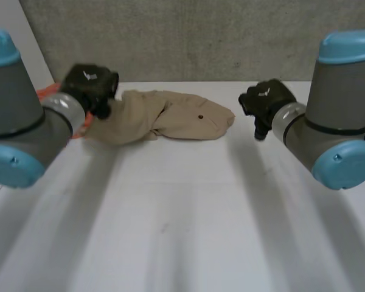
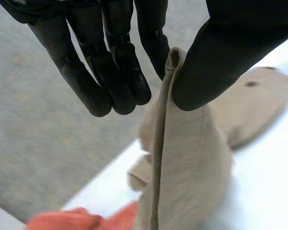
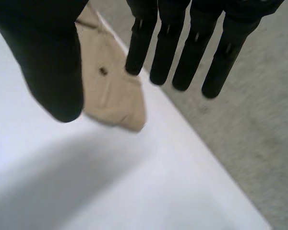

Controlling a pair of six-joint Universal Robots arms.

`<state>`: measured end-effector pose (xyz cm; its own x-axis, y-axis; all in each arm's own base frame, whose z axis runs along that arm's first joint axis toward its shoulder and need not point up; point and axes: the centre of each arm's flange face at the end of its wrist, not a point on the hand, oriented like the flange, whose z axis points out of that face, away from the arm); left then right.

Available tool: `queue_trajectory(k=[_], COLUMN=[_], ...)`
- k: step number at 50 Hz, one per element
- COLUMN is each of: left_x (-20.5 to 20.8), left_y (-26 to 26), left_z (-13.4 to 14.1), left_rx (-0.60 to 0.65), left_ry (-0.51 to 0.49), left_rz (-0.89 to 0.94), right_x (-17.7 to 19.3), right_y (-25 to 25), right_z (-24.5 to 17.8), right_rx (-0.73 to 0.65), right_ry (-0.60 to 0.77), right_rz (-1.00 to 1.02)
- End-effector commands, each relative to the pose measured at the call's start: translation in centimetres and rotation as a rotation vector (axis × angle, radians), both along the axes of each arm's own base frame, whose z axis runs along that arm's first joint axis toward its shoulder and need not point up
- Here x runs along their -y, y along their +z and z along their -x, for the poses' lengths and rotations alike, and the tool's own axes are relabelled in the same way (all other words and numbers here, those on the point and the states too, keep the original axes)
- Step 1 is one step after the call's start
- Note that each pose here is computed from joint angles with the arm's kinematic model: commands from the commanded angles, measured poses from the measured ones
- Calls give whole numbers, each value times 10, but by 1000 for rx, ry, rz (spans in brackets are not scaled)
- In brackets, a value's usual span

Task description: Fold the laundry.

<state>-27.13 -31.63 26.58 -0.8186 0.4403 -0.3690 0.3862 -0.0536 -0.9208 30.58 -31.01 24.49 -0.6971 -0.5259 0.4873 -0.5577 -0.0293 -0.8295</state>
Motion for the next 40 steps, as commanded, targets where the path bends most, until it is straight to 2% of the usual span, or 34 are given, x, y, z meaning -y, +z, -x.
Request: queue_trajectory(k=[1,13,21,25,35,40], left_x=[-57,-135,-178,-187,-213,-218], left_y=[-26,-55,-59,-53,-18,0], left_z=[11,6,4,1,-14,-24], left_rx=[23,84,136,141,99,36], left_ry=[-156,-266,-348,-354,-359,-330], left_rz=[-115,-246,-266,-258,-232,-181], right_x=[1,1,-24,-41,-46,-31], right_y=[-10,-5,-30,-54,-104,-121], right_z=[-6,-48,-90,-108,-134,-139], right_rx=[-8,-15,-24,-37,-77,-81], right_ry=[61,385,632,729,748,722], right_rz=[-22,135,184,166,147,171])
